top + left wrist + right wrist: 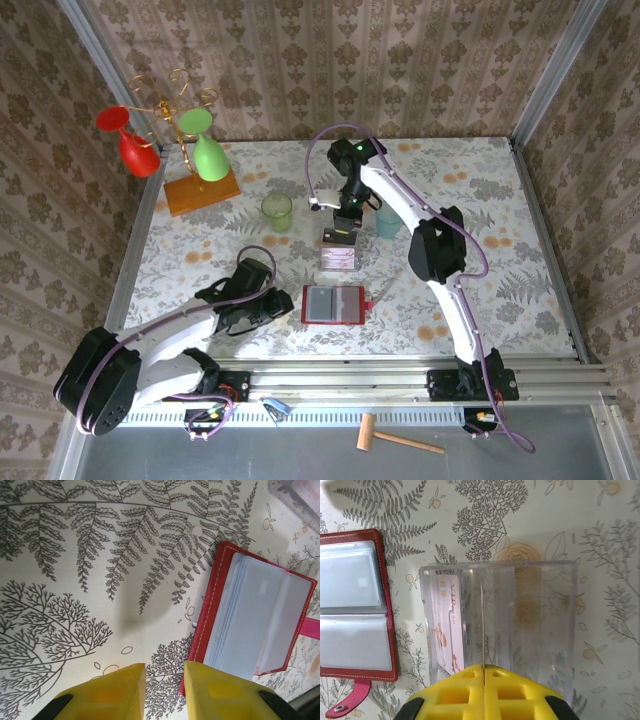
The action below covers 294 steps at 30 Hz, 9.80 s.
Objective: Take the credit cards out of the card holder
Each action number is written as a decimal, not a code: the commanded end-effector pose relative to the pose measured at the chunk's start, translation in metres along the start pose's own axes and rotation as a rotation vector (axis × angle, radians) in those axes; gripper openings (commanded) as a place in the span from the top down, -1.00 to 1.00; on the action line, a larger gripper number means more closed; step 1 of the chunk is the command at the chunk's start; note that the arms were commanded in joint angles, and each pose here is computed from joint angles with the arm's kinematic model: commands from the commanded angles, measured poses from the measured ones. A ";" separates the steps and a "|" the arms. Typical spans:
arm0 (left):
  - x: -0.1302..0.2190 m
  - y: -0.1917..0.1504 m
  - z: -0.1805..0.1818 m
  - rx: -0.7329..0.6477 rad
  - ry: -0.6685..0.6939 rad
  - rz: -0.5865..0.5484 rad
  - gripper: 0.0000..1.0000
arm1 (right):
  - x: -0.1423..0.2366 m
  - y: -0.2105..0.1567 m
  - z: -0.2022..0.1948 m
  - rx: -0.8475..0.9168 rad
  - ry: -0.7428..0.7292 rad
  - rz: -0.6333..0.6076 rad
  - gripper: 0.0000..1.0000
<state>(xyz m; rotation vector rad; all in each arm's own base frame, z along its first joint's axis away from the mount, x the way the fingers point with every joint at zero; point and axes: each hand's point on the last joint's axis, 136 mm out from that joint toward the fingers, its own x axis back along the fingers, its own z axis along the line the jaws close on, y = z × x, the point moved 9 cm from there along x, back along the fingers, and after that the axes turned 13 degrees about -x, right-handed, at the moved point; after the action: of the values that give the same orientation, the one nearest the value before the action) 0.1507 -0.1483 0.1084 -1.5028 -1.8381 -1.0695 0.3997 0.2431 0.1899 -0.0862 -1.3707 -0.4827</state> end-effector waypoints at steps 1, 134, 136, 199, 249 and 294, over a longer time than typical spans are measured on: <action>0.000 -0.001 0.002 -0.003 0.013 0.024 0.46 | -0.012 -0.002 0.003 0.009 0.075 0.028 1.00; -0.019 0.021 -0.029 -0.085 -0.137 -0.035 0.45 | -0.017 -0.084 0.108 -1.310 -0.012 -0.463 0.42; -0.022 0.020 -0.028 -0.084 -0.143 -0.024 0.51 | -0.023 -0.081 0.117 -1.328 0.043 -0.454 0.43; -0.041 -0.001 -0.009 -0.042 -0.094 0.078 0.82 | -0.113 -0.075 0.158 -1.377 0.161 -0.259 0.39; -0.031 0.016 -0.051 -0.085 -0.191 0.013 0.46 | -0.122 -0.096 0.150 -1.404 0.279 -0.350 0.39; -0.044 0.017 -0.052 -0.079 -0.159 0.058 0.29 | -0.126 -0.107 0.137 -1.386 0.354 -0.375 0.40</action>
<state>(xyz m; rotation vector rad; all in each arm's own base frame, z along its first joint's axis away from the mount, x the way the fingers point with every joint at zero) 0.1724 -0.2110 0.1047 -1.7103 -1.8854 -1.0396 0.2233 0.2364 0.0895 -0.7804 -0.4740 -1.6303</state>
